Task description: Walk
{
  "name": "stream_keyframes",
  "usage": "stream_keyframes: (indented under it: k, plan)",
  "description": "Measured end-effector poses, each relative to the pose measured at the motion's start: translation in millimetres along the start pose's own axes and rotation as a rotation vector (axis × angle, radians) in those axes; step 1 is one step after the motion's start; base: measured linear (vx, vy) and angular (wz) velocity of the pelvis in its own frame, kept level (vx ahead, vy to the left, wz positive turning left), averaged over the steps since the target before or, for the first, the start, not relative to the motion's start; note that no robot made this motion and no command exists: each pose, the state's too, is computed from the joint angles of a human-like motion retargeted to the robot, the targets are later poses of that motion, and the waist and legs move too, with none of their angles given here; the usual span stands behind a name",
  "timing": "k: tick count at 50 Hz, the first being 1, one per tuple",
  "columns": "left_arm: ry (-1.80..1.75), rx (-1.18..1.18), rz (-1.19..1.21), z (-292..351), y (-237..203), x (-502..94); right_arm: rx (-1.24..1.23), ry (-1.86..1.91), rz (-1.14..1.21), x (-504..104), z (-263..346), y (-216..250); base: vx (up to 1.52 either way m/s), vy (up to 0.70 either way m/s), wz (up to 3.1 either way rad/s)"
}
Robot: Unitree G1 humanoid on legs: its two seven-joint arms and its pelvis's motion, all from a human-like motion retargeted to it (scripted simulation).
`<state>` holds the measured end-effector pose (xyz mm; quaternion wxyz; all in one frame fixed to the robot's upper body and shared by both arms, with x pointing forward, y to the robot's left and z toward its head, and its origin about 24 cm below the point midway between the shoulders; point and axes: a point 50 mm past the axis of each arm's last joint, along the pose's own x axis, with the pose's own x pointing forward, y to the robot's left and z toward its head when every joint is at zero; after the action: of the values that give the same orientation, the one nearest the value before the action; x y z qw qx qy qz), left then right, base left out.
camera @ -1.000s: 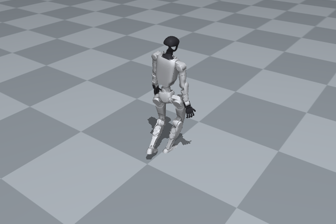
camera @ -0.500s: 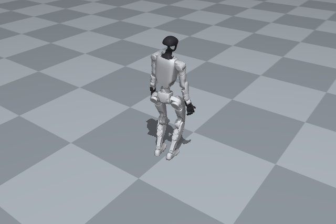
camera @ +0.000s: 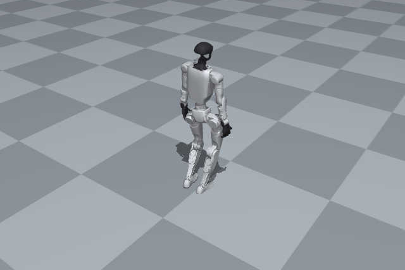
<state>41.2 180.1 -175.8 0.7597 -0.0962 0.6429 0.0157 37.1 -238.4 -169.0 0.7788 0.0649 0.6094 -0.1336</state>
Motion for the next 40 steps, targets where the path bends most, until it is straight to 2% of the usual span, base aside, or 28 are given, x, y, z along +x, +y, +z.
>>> stream_keyframes:
  k: [20, 40]
  plan:
    - [-0.015, 0.159, 0.043, 12.2, 16.0, -2.3, -0.154, -0.052, 0.020, 2.0, 22.5, 1.3, 0.01, 0.00, -0.03]
    - [-0.089, 0.205, 0.167, 23.0, 34.4, -6.0, -0.353, -0.118, -0.044, 1.8, 40.3, -3.3, 0.06, 0.07, 0.09]
